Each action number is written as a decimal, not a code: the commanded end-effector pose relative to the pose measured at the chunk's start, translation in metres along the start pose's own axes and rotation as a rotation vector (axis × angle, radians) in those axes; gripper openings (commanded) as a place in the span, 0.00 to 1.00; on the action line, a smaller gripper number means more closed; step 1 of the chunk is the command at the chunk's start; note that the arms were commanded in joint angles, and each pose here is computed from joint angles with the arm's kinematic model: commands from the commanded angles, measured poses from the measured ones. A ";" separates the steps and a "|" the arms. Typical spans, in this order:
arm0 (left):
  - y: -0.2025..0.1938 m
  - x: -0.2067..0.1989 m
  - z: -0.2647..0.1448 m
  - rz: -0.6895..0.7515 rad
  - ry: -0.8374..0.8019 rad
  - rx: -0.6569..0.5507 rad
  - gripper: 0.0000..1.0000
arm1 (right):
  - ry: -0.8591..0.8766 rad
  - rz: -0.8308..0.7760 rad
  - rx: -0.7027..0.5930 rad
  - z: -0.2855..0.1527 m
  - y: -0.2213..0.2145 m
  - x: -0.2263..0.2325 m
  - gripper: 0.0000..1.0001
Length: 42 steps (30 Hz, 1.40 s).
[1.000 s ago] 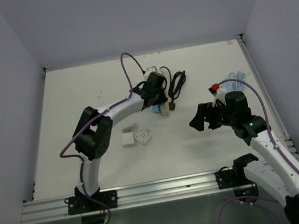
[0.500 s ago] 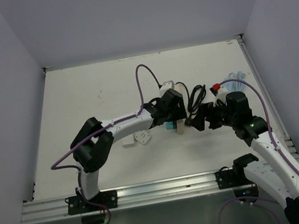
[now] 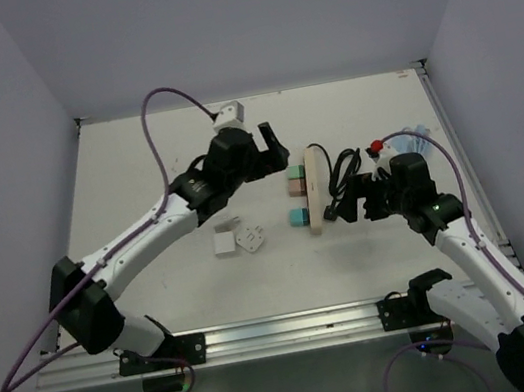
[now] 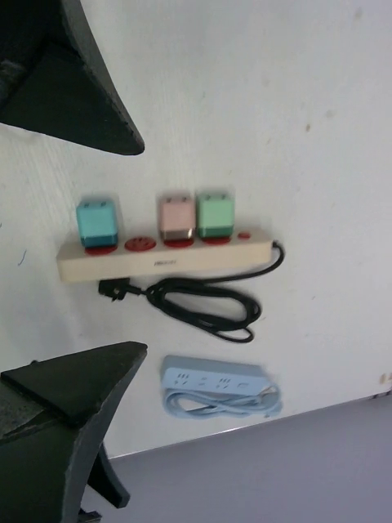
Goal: Pull the plug off the socket
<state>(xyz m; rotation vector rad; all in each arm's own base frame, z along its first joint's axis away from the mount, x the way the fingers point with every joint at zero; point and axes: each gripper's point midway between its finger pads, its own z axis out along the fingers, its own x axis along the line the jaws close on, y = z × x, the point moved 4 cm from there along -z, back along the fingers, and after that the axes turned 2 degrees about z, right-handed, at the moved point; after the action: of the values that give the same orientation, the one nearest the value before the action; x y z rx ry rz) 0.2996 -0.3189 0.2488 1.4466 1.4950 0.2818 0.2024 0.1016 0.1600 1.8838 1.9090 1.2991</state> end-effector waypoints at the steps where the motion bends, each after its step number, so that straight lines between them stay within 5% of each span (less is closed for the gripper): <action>1: 0.039 0.066 -0.028 0.067 0.090 -0.083 1.00 | -0.054 0.015 0.002 0.000 0.018 0.004 0.90; 6: 0.059 0.153 -0.066 0.121 0.326 -0.100 1.00 | -0.157 0.005 0.020 0.015 0.032 0.012 0.88; 15: 0.007 0.226 -0.130 0.147 0.519 -0.193 1.00 | -0.386 -0.062 0.114 0.078 0.035 0.031 0.88; 31: 0.005 0.228 -0.138 0.174 0.516 -0.201 1.00 | -0.586 -0.035 0.172 0.158 0.027 0.025 0.73; 42: 0.004 0.227 -0.136 0.172 0.502 -0.194 1.00 | -0.605 -0.031 0.211 0.175 0.006 0.013 0.46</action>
<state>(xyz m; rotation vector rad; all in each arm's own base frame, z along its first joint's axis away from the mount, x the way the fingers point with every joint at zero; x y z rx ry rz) 0.2440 -0.0648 0.2028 1.4189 1.7036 0.9039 0.3109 0.1884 0.0645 2.0152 1.8207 0.4092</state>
